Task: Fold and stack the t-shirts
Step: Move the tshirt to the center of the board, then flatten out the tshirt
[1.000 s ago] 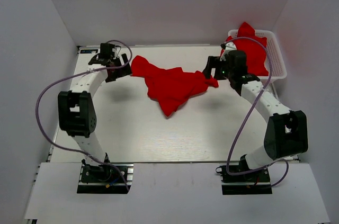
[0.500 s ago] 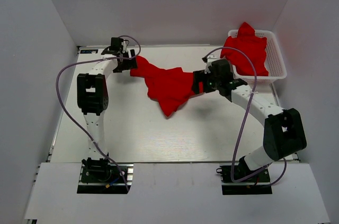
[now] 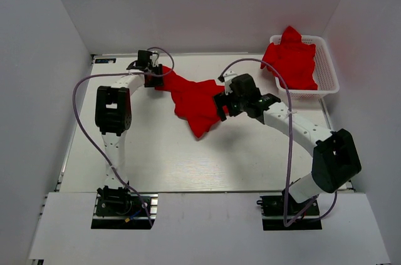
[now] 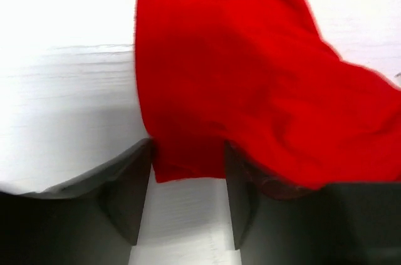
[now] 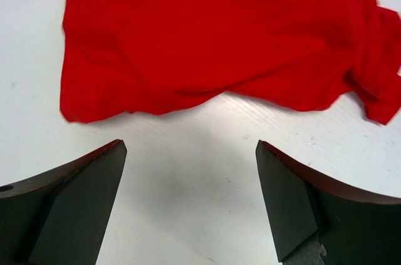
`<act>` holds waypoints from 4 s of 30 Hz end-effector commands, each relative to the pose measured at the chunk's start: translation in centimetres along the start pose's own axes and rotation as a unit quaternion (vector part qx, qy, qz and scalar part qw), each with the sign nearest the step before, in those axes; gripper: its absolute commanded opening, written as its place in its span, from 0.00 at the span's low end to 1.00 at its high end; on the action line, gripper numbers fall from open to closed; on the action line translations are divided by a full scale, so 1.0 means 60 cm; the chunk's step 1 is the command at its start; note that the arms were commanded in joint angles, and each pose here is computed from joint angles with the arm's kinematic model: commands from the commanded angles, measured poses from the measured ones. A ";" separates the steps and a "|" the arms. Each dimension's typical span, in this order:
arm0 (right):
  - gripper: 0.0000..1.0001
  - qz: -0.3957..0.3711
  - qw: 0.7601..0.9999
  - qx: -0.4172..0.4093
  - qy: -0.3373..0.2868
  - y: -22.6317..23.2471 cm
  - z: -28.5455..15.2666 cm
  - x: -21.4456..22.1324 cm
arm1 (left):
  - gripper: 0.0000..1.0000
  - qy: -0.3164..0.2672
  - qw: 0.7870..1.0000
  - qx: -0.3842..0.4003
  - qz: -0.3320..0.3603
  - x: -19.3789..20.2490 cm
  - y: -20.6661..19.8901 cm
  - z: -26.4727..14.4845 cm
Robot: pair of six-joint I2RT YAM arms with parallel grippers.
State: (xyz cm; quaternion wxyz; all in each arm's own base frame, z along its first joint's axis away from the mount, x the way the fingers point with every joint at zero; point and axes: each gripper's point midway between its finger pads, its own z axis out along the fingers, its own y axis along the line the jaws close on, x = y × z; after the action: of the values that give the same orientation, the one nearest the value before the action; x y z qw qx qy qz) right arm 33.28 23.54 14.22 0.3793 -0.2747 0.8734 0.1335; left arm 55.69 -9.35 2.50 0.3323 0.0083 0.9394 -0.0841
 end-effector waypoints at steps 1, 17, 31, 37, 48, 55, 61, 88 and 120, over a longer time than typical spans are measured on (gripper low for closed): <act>0.90 -0.054 0.998 -0.023 0.005 0.030 -0.023 -0.003 | 0.44 0.037 0.999 0.024 0.009 0.049 -0.023 0.017; 0.90 -0.042 0.997 -0.059 0.013 0.168 0.023 0.095 | 0.00 -0.147 0.988 -0.015 -0.037 -0.055 -0.017 -0.189; 0.89 0.033 0.998 -0.005 -0.061 0.184 0.100 0.089 | 0.00 -0.229 0.971 -0.032 -0.065 -0.072 -0.011 -0.352; 0.82 0.032 0.997 -0.010 -0.069 0.186 0.119 0.111 | 0.00 -0.247 0.966 -0.021 -0.073 -0.057 -0.014 -0.374; 0.33 0.109 0.977 0.074 -0.170 0.122 0.102 0.082 | 0.00 -0.289 0.955 0.000 -0.064 -0.076 -0.026 -0.412; 0.00 0.059 0.978 0.012 -0.201 0.150 0.084 0.060 | 0.00 -0.305 0.951 0.012 -0.051 -0.083 -0.034 -0.430; 0.12 0.013 0.987 -0.021 -0.157 0.173 0.091 0.083 | 0.00 -0.305 0.951 0.015 -0.045 -0.078 -0.036 -0.437; 0.00 0.049 0.956 0.199 -0.212 0.041 0.012 -0.027 | 0.00 -0.373 0.927 0.002 -0.049 -0.153 -0.036 -0.529; 0.00 -0.179 0.761 -0.006 -0.623 0.075 -0.880 -0.378 | 0.00 -0.776 0.617 0.039 0.125 -0.184 -0.128 -1.368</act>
State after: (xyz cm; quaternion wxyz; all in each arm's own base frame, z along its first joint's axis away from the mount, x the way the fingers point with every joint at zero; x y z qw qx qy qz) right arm 14.82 12.40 66.77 0.8588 -0.2353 0.4118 0.1935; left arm 14.68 -3.76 72.21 0.9349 0.0678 0.3384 -0.0833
